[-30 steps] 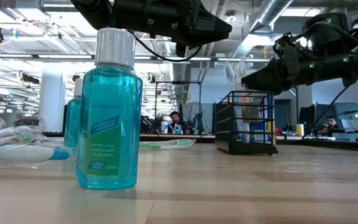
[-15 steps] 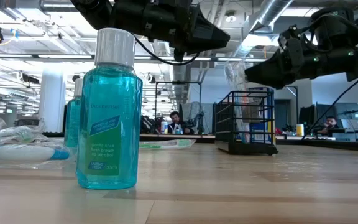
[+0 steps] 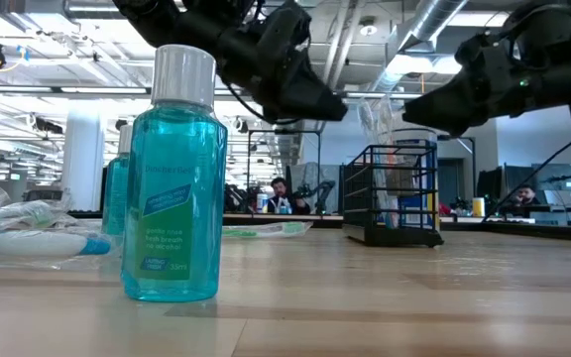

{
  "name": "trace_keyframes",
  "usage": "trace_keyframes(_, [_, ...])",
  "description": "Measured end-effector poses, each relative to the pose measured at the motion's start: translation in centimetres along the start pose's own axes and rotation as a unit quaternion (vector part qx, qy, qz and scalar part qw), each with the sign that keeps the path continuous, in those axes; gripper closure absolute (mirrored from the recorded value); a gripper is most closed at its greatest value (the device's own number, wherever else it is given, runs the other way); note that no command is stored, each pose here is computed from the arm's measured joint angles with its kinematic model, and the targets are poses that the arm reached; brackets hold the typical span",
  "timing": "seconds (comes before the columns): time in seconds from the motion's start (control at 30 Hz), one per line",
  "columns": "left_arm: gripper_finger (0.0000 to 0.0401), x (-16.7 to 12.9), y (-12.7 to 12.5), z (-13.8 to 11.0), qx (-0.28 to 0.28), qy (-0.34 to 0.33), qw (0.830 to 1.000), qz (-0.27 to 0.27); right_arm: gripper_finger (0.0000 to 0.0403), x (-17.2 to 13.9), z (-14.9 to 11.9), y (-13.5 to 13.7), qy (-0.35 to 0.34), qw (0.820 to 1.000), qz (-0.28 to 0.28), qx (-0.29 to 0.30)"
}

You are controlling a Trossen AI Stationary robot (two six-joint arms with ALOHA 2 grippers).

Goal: Pick & Place toothbrushing station
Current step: Put the top green toothbrush into the wire mesh organizer

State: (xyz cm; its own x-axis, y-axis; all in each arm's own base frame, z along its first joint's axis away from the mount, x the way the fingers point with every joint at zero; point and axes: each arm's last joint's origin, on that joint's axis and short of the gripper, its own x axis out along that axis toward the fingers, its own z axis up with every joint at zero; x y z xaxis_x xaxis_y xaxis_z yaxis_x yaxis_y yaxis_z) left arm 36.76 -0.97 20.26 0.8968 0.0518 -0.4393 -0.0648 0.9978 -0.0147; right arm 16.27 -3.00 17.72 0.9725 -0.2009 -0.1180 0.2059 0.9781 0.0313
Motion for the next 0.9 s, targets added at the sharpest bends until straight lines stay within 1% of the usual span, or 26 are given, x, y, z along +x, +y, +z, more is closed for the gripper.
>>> trace_keyframes(0.17, [0.0313,-2.0,0.4,0.5,0.002,0.043,0.999,0.008,0.0224,-0.4,0.2,0.7,-0.006,1.000,0.023,-0.002])
trace_keyframes(0.3, [0.0313,-3.4,0.6,0.7,0.006,0.069,0.997,0.036,0.0227,-0.4,0.3,1.4,-0.005,0.999,0.042,-0.005])
trace_keyframes(0.5, [0.0313,-3.8,1.2,0.1,0.011,0.111,0.991,0.076,0.0233,-0.1,1.4,2.2,0.004,0.998,0.062,-0.008])
trace_keyframes(0.67, [0.0313,-3.9,2.0,-0.5,0.008,0.142,0.986,0.089,0.0240,-0.1,1.9,2.8,0.008,0.997,0.080,-0.010])
trace_keyframes(0.9, [0.0313,-4.1,3.2,-1.5,0.000,0.173,0.979,0.105,0.0252,-0.1,2.0,3.0,0.006,0.996,0.085,-0.015])
